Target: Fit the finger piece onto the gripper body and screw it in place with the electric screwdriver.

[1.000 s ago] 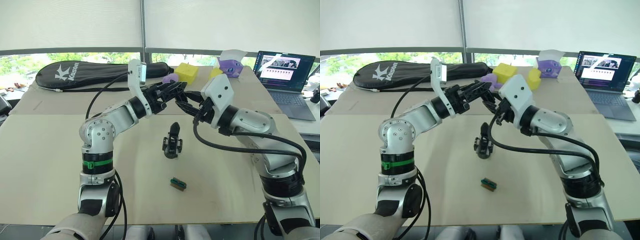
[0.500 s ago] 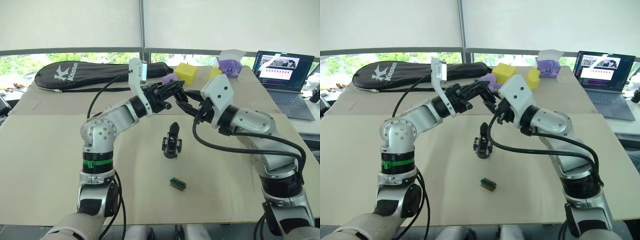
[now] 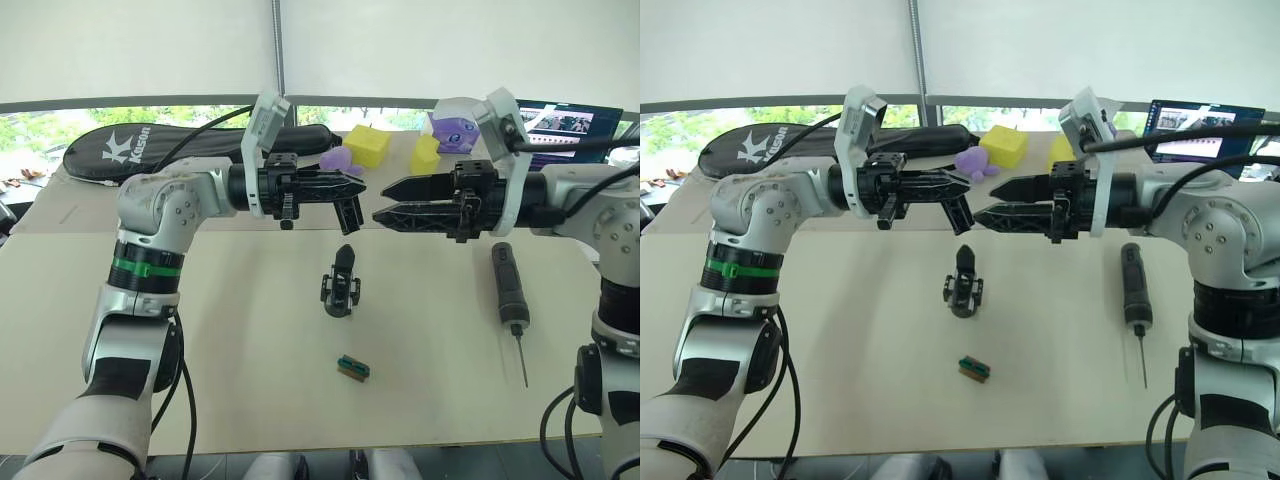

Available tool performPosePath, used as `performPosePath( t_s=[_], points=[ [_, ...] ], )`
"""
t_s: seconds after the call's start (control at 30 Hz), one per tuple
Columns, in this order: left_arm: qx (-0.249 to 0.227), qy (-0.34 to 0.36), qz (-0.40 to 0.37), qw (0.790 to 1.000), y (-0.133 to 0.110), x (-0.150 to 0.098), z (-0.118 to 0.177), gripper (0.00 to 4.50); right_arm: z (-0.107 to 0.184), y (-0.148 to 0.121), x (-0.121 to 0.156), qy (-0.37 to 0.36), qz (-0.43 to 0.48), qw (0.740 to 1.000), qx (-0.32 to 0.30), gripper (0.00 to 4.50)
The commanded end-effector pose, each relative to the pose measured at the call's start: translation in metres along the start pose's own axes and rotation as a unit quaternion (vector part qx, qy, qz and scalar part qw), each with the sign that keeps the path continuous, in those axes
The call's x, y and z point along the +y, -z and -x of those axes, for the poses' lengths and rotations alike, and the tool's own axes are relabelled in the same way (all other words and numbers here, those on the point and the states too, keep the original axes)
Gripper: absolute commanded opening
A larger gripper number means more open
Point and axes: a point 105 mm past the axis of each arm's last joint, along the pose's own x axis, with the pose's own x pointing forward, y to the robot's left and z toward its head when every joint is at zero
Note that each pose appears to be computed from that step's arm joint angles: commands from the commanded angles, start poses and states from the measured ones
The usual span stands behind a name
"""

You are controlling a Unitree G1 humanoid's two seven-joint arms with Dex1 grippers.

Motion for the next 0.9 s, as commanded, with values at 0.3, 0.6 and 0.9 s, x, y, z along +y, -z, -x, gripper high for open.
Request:
performPosePath(
  t_s=[0.3,0.6,0.9],
  points=[
    [0.002,0.033,-0.024,0.999,-0.01,-0.009,-0.006,0.01,-0.02,-0.014,0.01,-0.049,0.021,0.999,-0.007,3.5],
    [-0.003,0.033,-0.021,0.999,-0.009,-0.008,-0.007,0.01,-0.026,-0.014,0.009,-0.048,0.044,0.998,-0.011,0.9],
    [-0.004,0.036,-0.02,0.999,-0.011,-0.007,-0.007,0.02,-0.028,-0.011,0.01,-0.051,0.066,0.996,-0.008,0.37]
  ],
)
